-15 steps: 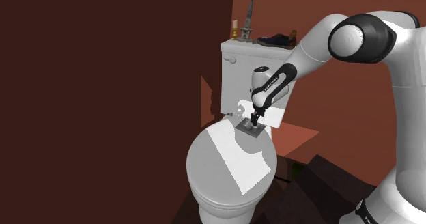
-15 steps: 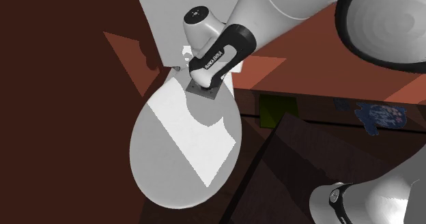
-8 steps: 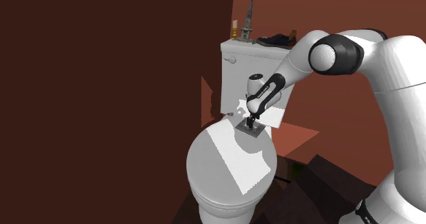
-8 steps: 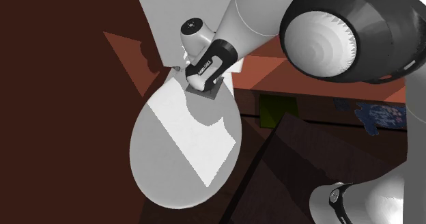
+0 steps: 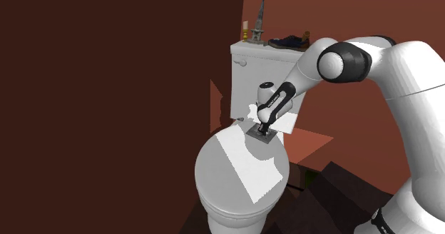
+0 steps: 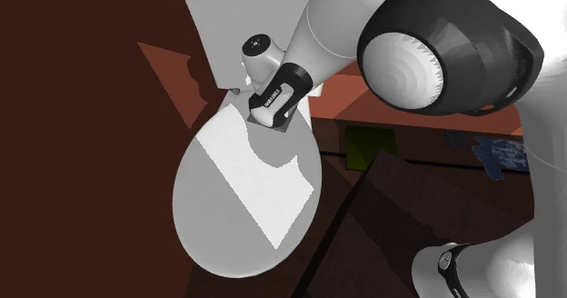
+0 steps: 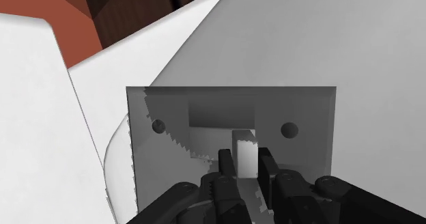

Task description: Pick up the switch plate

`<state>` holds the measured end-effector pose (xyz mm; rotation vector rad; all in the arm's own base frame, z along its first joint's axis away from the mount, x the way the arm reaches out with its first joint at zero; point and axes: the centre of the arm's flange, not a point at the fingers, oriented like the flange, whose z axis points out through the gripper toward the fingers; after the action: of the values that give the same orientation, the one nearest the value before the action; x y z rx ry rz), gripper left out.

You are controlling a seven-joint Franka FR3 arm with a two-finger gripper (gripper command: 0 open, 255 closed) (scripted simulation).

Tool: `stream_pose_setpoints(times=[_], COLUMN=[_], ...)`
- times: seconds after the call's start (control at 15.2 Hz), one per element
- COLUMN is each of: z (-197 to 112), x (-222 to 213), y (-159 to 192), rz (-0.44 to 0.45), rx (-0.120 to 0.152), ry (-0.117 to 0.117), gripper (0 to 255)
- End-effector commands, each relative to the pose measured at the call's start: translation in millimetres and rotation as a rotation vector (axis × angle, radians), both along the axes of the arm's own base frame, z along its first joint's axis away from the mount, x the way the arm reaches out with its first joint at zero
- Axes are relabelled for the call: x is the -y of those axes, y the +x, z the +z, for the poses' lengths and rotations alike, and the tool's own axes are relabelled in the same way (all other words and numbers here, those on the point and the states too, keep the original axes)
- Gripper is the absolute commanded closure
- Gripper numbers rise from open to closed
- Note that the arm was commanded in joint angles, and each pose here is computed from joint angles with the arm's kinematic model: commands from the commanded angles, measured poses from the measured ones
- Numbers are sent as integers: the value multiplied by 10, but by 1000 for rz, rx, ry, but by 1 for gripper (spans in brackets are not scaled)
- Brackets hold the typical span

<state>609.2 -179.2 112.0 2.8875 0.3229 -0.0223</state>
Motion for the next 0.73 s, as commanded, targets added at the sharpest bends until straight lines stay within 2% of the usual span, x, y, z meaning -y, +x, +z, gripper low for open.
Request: stream_pose_setpoints(times=[0.0, 0.4, 0.66], z=[-4, 1, 212], x=[-1, 0, 0], y=[0, 6, 6], rz=[0, 0, 0], rx=[0, 0, 0], ry=[0, 0, 0], gripper=[255, 255, 255])
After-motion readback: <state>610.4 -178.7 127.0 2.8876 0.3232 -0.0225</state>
